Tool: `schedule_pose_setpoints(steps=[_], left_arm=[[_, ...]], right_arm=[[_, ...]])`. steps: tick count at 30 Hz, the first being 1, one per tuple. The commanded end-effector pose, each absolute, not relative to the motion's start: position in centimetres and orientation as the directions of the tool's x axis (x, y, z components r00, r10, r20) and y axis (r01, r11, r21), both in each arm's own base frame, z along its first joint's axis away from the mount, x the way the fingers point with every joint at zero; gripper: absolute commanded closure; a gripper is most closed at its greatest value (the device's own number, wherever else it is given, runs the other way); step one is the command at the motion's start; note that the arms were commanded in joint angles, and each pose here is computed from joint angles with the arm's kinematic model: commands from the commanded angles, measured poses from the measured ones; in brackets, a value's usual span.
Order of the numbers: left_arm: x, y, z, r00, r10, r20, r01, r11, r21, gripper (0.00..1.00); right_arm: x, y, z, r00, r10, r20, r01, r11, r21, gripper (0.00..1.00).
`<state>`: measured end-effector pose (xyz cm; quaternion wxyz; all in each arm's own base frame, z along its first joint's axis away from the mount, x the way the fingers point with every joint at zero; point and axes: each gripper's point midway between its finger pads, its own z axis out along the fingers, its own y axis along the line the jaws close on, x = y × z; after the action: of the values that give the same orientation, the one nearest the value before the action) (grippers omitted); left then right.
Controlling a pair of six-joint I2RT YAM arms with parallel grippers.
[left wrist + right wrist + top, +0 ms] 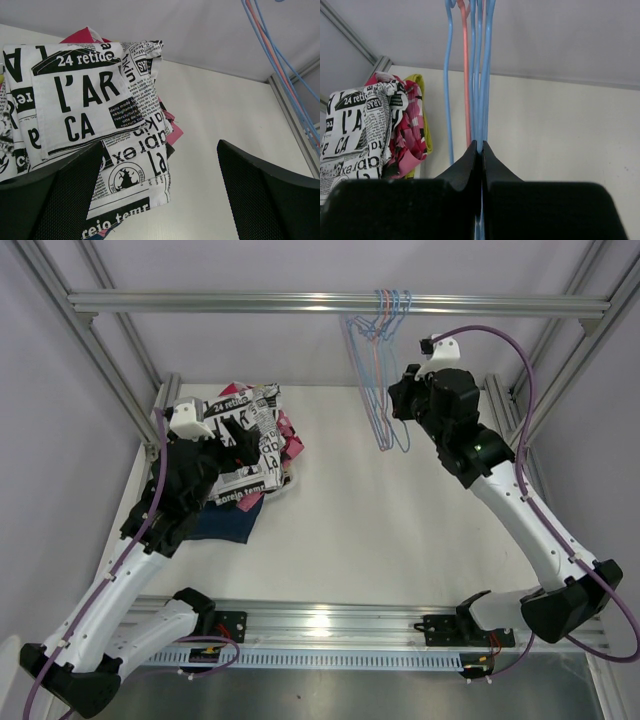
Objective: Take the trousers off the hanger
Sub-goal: Place the hanger at the clothesline.
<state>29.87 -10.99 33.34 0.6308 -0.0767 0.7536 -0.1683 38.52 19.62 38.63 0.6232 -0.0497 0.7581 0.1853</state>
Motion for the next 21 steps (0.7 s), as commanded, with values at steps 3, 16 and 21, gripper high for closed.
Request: schedule_pose_setpoints(steps=[3, 16, 21], left_arm=[[30.0, -11.1, 34.2, -0.171, -0.338, -0.925, 0.116, 0.926, -0.360, 0.01], [29.9, -11.1, 34.3, -0.170, -0.341, -0.925, 0.120, 0.924, -0.363, 0.01], [29.9, -11.1, 34.2, -0.172, -0.338, -0.925, 0.119, 0.925, -0.360, 0.01]], right_arm=[[37.0, 22.5, 36.6, -0.271, 0.102, -0.957, -0.361, 0.911, 0.199, 1.00], [36.4, 24.8, 33.8, -0.310, 0.021, -0.951, -0.356, 0.924, 0.137, 1.00], [35.8, 24.3, 34.1, -0.310, 0.033, -0.950, -0.349, 0.926, 0.147, 0.75]])
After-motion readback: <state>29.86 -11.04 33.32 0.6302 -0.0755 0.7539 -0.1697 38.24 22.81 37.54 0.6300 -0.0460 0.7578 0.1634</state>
